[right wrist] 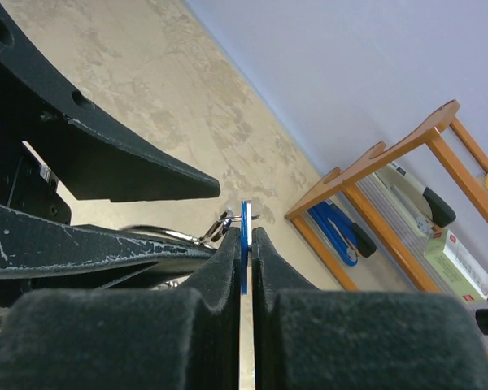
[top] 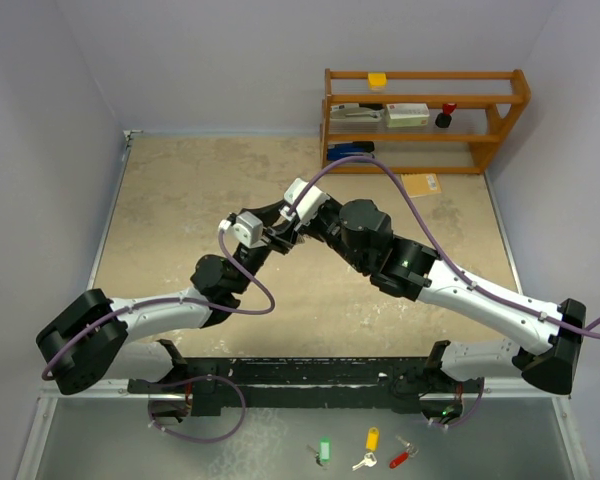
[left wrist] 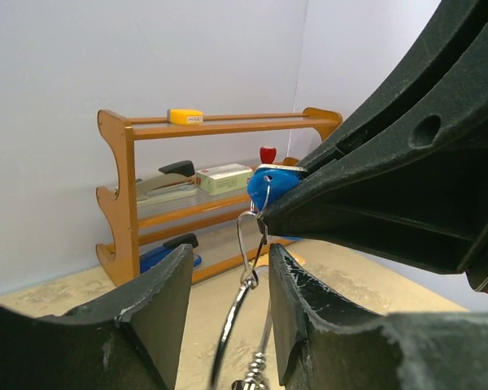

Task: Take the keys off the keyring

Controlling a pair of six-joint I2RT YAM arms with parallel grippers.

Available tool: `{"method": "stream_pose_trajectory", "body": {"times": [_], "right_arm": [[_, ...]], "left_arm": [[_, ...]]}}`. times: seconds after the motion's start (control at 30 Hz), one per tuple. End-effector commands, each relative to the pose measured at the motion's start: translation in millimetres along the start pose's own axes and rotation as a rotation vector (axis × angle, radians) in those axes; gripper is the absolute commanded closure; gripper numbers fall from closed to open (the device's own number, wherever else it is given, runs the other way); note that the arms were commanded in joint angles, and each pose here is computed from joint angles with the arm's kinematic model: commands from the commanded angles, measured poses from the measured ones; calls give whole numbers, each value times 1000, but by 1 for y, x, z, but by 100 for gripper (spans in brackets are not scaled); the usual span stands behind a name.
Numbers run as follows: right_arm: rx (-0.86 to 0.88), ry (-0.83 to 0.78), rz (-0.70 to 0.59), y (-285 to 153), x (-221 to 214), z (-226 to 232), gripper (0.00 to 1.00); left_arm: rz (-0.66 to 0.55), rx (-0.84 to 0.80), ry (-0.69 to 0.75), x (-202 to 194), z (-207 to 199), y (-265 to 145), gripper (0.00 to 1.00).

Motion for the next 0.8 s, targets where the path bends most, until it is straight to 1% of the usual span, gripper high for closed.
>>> {"method": "stream_pose_trajectory", "body": {"times": [0.0, 0.2, 0.33, 0.47, 0.57, 0.67, 0.77], "right_arm": [[-16, 39, -83, -4, 17, -4, 100], [-16, 39, -86, -4, 17, -4, 100], [-18, 39, -88, -4, 17, -4, 100], [-27, 40, -94, -5, 17, -5, 100], [-32, 41, -95, -4, 17, -5, 100], [-37, 37, -95, -4, 18, -6, 100], [-52, 38, -98, -5, 20, -8, 100]], "left_arm": [[-82, 2, 5, 20, -1, 12, 63], [-79, -4, 11, 19, -1, 12, 71], [-78, -6, 17, 19, -1, 12, 75], [-71, -12, 20, 19, -2, 11, 85], [-69, -14, 20, 20, -1, 11, 89], [-66, -18, 23, 22, -1, 11, 100], [-58, -17, 36, 24, 0, 11, 100]]}}
Point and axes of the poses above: each gripper's point midway between its finger pads, its own y axis out along the fingers, its own z axis along the line the jaws close on, x = y × z, the point moved 8 cm from there along -y, back along the fingers, and after that the axes turned 9 degrees about y, right-handed, at the moved point
